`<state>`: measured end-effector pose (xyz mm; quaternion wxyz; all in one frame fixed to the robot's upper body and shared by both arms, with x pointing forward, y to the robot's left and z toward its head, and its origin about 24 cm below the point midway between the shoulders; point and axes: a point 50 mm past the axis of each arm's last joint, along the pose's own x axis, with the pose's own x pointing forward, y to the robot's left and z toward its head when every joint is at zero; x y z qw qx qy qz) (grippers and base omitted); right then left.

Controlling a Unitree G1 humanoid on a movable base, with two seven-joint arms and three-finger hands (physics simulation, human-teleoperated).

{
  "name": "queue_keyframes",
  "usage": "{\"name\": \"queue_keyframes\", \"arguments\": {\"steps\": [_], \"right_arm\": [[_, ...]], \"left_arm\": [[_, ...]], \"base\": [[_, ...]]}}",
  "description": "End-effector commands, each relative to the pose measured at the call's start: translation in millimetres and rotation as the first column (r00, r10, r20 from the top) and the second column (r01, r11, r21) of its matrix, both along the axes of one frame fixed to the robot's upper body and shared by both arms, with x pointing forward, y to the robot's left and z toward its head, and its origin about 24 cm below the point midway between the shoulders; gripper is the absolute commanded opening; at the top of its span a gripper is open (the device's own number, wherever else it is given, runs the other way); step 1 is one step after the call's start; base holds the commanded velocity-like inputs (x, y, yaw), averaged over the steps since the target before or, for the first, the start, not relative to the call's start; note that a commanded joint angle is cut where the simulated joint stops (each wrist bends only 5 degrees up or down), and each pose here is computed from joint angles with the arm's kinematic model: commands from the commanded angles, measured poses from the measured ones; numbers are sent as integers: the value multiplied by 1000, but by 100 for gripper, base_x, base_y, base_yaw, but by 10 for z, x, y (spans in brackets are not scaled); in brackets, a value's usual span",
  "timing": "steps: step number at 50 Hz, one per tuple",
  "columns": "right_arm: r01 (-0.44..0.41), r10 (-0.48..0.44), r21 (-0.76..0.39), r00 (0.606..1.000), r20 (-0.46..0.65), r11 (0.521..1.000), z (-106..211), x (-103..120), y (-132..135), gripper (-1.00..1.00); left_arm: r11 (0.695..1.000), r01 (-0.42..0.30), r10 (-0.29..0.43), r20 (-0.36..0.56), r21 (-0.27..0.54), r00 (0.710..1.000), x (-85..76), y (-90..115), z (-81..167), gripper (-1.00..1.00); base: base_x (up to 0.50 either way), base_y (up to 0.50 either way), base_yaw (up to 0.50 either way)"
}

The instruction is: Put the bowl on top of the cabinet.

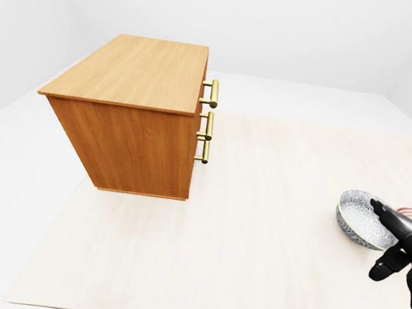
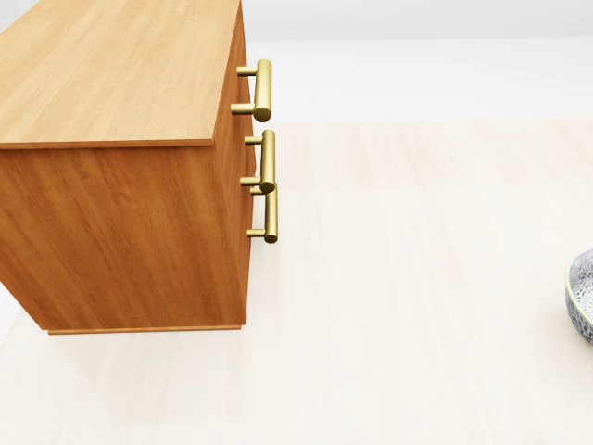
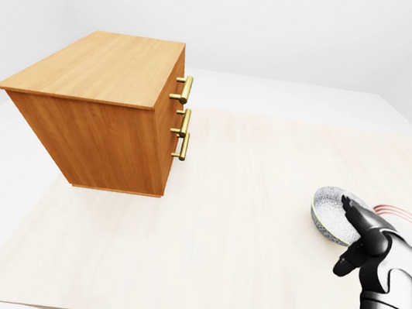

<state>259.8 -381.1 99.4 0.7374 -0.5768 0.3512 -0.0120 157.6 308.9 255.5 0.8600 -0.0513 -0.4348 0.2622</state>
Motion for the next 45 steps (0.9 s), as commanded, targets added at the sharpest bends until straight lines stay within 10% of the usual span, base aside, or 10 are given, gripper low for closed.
{"name": "queue_keyframes", "arguments": {"steps": [1, 45], "right_arm": [[-3, 3, 10, 1000, -23, 1000, -134, 25, 39, 100], [52, -47, 61, 995, -89, 997, -567, -7, 27, 100]], "left_arm": [[1000, 0, 0, -1, 0, 1000, 1, 1, -1, 100], [1000, 0, 0, 0, -1, 1000, 3, 1, 0, 100]], "base": [[0, 0, 0], [0, 0, 0]]}}
